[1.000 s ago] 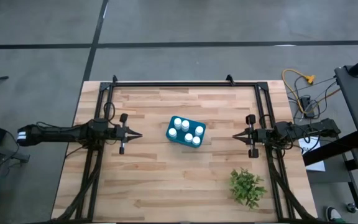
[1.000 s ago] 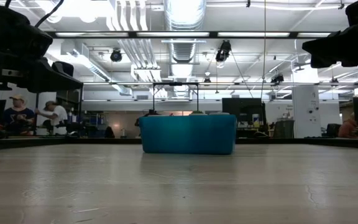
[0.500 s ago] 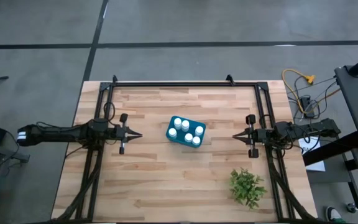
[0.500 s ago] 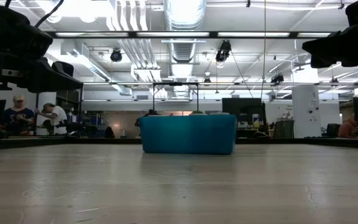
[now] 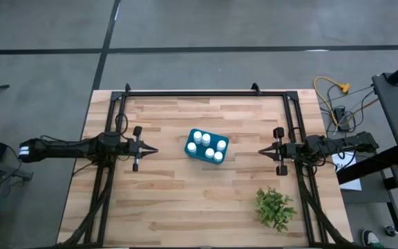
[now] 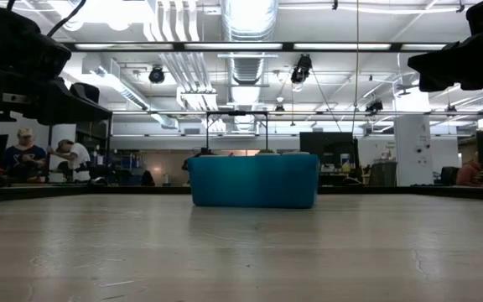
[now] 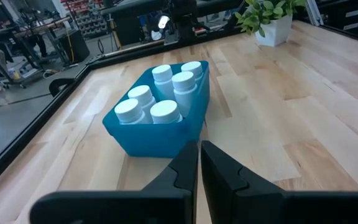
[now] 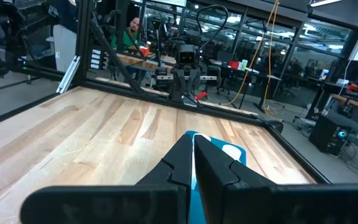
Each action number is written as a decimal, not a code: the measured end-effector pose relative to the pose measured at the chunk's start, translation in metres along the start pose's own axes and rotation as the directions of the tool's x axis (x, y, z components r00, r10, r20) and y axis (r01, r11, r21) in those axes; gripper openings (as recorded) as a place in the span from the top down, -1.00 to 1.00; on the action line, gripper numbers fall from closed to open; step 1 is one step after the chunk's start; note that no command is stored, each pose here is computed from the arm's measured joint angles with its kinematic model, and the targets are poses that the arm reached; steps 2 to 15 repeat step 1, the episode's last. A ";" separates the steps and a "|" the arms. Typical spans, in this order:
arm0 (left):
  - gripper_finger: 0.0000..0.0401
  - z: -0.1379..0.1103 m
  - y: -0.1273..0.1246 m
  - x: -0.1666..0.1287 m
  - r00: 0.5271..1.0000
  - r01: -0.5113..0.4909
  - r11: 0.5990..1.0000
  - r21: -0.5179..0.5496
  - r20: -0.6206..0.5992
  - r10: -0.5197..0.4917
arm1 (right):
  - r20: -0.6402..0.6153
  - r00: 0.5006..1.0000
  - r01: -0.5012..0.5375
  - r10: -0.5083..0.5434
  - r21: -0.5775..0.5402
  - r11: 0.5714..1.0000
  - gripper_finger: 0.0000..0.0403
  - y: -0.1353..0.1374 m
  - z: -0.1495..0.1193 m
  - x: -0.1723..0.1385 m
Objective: Pick and place pill bottles into a basket
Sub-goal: Return to Home Position
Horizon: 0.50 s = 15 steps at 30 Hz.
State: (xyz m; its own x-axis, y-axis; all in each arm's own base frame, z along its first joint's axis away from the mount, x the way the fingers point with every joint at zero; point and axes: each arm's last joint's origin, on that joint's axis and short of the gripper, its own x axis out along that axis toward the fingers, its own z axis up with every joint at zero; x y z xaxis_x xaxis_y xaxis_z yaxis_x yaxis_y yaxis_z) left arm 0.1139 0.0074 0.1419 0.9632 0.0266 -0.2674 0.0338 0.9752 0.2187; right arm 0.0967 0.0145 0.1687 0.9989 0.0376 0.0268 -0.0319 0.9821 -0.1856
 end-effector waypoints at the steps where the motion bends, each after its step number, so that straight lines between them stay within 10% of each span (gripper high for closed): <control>1: 0.98 0.000 0.000 0.000 1.000 0.000 1.000 0.000 0.000 0.000 | 0.000 1.000 0.000 0.000 -0.001 1.000 0.96 0.000 0.000 0.000; 15: 0.98 0.000 0.000 0.000 1.000 0.000 1.000 0.000 0.000 0.000 | 0.000 1.000 0.000 0.000 -0.001 1.000 0.96 0.000 0.000 0.000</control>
